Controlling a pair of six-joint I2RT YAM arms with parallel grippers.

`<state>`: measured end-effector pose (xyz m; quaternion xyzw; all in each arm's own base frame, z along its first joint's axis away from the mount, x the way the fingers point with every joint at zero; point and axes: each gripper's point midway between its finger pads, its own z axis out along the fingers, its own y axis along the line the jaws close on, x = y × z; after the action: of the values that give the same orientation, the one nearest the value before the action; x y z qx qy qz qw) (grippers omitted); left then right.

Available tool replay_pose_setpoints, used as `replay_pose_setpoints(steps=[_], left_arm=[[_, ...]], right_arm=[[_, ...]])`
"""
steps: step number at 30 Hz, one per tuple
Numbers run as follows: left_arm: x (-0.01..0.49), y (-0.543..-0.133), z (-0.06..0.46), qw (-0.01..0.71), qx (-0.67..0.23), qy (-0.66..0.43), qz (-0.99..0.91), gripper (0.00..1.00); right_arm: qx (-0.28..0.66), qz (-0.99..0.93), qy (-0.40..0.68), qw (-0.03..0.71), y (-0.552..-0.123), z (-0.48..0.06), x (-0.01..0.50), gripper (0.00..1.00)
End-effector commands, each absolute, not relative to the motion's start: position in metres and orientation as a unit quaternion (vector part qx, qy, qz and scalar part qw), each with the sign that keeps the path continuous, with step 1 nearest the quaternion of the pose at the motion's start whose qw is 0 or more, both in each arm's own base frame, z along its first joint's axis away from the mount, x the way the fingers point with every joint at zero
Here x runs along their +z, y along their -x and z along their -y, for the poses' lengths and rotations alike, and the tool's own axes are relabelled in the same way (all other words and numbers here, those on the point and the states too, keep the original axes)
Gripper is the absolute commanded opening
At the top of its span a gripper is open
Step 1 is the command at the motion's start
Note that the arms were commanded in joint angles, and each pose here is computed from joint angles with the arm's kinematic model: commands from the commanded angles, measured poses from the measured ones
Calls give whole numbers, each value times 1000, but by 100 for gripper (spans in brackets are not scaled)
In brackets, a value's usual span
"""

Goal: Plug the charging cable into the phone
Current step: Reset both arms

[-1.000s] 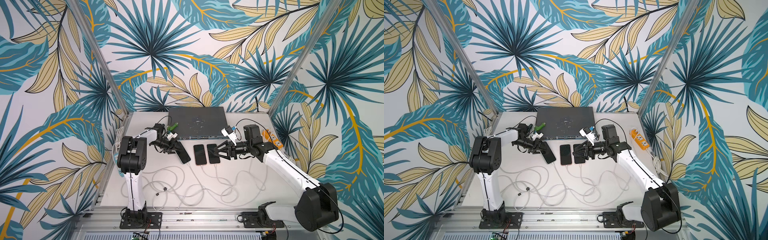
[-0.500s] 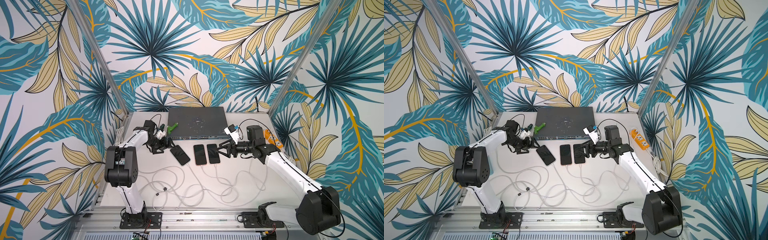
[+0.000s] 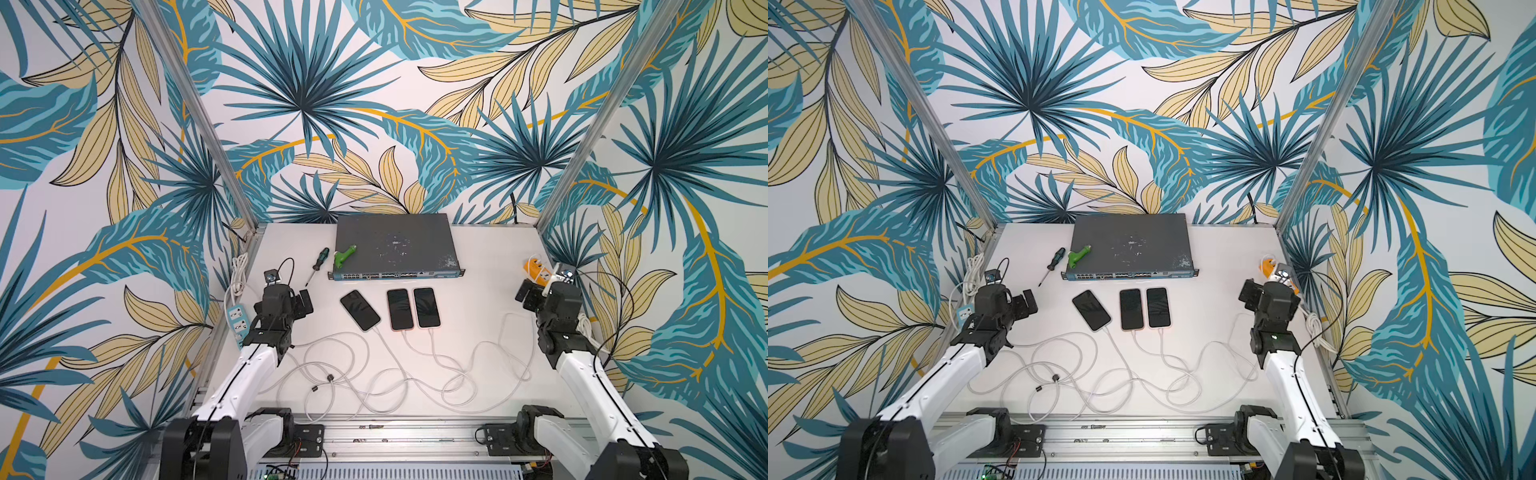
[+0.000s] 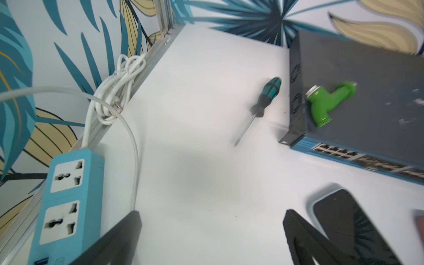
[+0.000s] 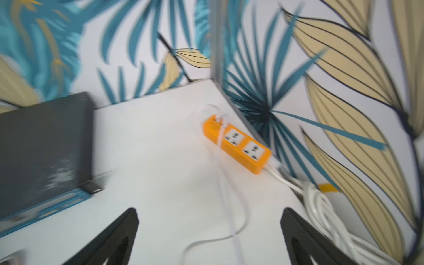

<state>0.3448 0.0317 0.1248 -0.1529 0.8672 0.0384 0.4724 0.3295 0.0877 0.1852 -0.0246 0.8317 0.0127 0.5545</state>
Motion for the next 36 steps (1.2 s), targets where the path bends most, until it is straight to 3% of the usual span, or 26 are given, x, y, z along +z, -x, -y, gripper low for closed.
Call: replay_pose_setpoints(steps=[1,5,8,12,18,22,36], left_arm=[[143,-369,-33,551,65,131,-822,100],[132,-386,-30,566,70,107,-815,100],[135,-395,-24,576,92,63,-810,100],[115,-398,-19,595,72,43,-799,100],[121,-386,18,629,69,-44,-773,100],[113,-404,1,592,39,-11,-805,100],[114,-404,5,594,43,-18,-803,100]], right_arm=[[-96,-811,-69,574,-336,-25,174,99],[-119,-788,-82,598,-346,2,163,99],[-129,-802,-139,567,-353,31,133,99],[-103,-769,-110,622,-374,26,142,99],[-51,-784,-42,617,-385,4,112,100],[-48,-800,-61,595,-395,12,109,100],[-47,-797,-59,600,-395,12,111,100]])
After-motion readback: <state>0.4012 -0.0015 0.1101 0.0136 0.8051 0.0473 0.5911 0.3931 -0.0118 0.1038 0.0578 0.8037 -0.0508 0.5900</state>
